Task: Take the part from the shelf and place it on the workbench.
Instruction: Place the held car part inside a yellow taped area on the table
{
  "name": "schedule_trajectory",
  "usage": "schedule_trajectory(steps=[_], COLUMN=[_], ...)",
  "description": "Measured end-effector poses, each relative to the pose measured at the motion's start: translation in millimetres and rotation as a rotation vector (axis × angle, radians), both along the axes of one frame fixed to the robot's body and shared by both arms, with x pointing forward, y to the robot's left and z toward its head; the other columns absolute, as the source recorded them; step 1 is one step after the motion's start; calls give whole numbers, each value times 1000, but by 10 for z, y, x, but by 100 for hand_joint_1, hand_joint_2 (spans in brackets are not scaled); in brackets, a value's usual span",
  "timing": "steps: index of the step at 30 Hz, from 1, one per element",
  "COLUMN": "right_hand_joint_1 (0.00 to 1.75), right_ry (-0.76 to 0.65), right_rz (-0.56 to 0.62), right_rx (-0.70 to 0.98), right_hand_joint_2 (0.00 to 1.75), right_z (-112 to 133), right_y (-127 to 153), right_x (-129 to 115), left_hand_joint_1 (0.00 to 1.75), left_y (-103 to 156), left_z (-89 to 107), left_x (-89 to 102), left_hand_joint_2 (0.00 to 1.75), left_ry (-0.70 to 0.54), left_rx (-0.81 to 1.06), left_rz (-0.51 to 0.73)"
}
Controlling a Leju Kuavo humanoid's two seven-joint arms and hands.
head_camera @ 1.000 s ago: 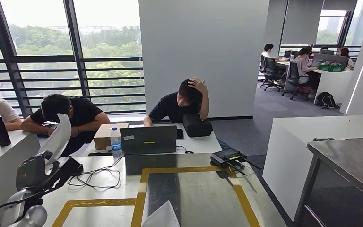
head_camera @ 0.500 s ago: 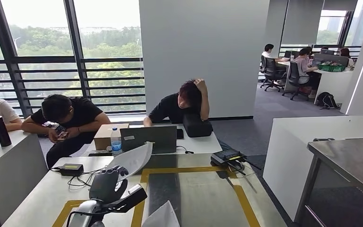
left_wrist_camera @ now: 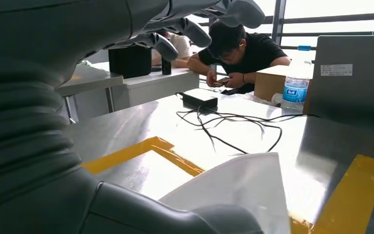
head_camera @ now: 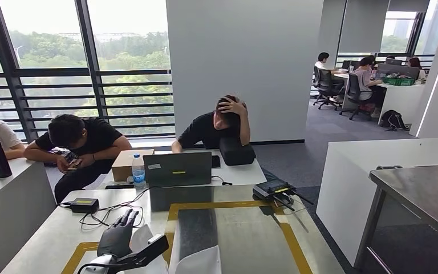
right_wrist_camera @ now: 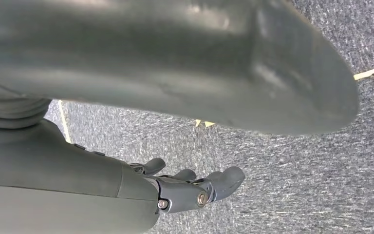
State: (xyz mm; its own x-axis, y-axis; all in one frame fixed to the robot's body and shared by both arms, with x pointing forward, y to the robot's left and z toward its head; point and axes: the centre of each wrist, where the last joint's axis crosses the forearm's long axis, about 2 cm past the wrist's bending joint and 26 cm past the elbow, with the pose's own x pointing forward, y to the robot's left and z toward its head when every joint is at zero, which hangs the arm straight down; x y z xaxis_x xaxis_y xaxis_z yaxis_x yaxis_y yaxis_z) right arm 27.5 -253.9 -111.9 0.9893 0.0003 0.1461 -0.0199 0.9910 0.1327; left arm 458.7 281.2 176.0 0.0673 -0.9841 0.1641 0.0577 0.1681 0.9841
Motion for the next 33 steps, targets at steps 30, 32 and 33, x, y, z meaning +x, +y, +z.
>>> schedule_trajectory(steps=[30, 32, 33], right_hand_joint_1=[0, 0, 0], right_ry=[6, -4, -10], right_rz=[-49, -53, -54], right_rx=[-8, -3, -1], right_hand_joint_2=[0, 0, 0], right_z=[6, 8, 9], right_y=[60, 82, 91], right_x=[22, 22, 21], left_hand_joint_1=[0, 0, 0], left_y=[568, 767, 877], left_z=[1431, 1519, 1529], left_x=[459, 445, 424], left_hand_joint_2=[0, 0, 0], left_ry=[-502, -585, -628], left_rx=[-66, -143, -204], left_rz=[-45, -105, -135])
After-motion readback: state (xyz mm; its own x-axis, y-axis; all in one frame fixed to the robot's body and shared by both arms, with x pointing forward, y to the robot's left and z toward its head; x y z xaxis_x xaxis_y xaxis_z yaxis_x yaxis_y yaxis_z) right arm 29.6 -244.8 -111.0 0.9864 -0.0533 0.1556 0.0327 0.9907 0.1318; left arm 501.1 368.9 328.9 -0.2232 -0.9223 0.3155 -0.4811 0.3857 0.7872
